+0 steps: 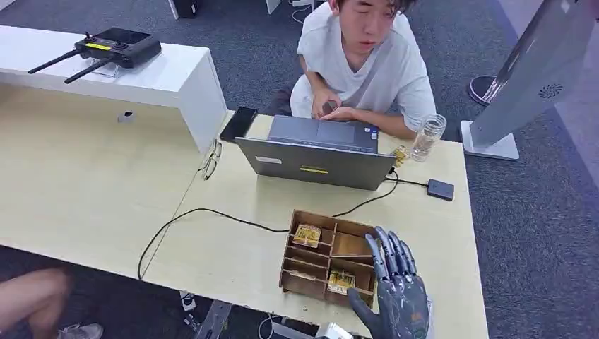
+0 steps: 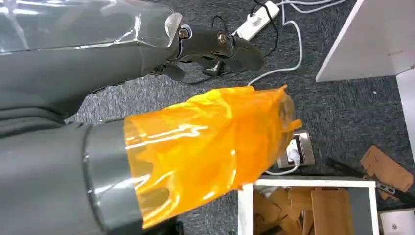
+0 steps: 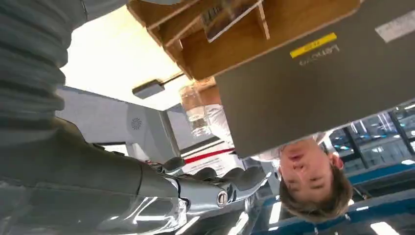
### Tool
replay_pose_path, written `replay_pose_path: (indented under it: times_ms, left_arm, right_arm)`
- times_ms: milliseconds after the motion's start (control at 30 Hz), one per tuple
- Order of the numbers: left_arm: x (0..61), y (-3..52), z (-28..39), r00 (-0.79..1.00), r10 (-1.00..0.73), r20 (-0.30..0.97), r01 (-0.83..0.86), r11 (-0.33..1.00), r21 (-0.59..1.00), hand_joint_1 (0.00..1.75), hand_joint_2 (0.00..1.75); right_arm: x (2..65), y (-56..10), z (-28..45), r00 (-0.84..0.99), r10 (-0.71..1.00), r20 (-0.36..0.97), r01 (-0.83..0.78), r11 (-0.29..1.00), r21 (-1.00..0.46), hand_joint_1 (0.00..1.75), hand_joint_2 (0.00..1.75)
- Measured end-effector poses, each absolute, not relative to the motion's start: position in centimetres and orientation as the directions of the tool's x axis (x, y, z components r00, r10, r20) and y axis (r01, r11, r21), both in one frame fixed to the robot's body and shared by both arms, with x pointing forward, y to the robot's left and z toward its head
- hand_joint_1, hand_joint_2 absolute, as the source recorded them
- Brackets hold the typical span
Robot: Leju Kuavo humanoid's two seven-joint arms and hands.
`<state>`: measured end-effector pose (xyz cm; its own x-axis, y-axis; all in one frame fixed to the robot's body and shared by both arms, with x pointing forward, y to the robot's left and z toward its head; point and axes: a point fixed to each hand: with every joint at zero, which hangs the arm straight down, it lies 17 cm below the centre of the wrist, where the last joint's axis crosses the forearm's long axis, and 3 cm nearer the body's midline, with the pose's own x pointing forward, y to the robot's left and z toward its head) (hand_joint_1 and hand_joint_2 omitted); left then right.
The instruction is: Pass the card to the sensor for recognition and then transmit it.
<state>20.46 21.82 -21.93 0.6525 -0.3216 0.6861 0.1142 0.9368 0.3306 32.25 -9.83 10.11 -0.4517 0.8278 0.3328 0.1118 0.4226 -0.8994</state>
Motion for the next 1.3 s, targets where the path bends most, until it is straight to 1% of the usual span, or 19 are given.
replay_pose_path:
  times_ms: [333,700,900,933,1000,1033,1067,1133,1300]
  left_arm:
    - [20.2,21.1,-22.2,0.666,-0.328,0.671,0.142,0.938,0.318,0.00,0.00]
    - [20.2,20.9,-22.2,0.663,-0.332,0.671,0.151,0.937,0.314,0.00,0.00]
    - [20.1,20.7,-22.3,0.662,-0.342,0.667,0.166,0.935,0.314,0.00,0.00]
    - [20.1,20.7,-22.3,0.661,-0.344,0.667,0.168,0.934,0.315,0.00,0.00]
    - [20.1,20.6,-22.3,0.660,-0.347,0.667,0.174,0.933,0.314,0.00,0.00]
    - [20.1,20.5,-22.3,0.659,-0.348,0.667,0.176,0.933,0.313,0.00,0.00]
    - [20.1,20.5,-22.3,0.659,-0.349,0.666,0.177,0.933,0.313,0.00,0.00]
    - [20.1,20.5,-22.3,0.659,-0.350,0.666,0.178,0.933,0.314,0.00,0.00]
    - [20.1,20.5,-22.3,0.659,-0.349,0.666,0.177,0.933,0.313,0.00,0.00]
  right_arm:
    - [33.1,-9.2,7.8,-0.455,0.840,0.296,0.058,0.360,-0.931,0.00,1.75]
    - [33.6,-9.2,6.7,-0.434,0.851,0.295,0.040,0.345,-0.938,0.00,1.75]
    - [34.2,-8.5,7.3,-0.444,0.850,0.284,0.044,0.338,-0.940,0.07,1.75]
    - [34.3,-8.4,7.4,-0.445,0.849,0.284,0.045,0.338,-0.940,0.14,1.75]
    - [34.6,-8.2,7.5,-0.448,0.848,0.283,0.042,0.336,-0.941,0.14,1.75]
    - [34.7,-8.1,7.6,-0.451,0.847,0.281,0.042,0.335,-0.941,0.17,1.75]
    - [34.8,-8.0,7.7,-0.452,0.847,0.280,0.042,0.333,-0.942,0.16,1.75]
    - [35.1,-7.9,7.7,-0.453,0.847,0.277,0.037,0.329,-0.944,0.19,1.75]
    - [35.4,-7.8,7.6,-0.452,0.846,0.283,0.018,0.326,-0.945,0.19,1.75]
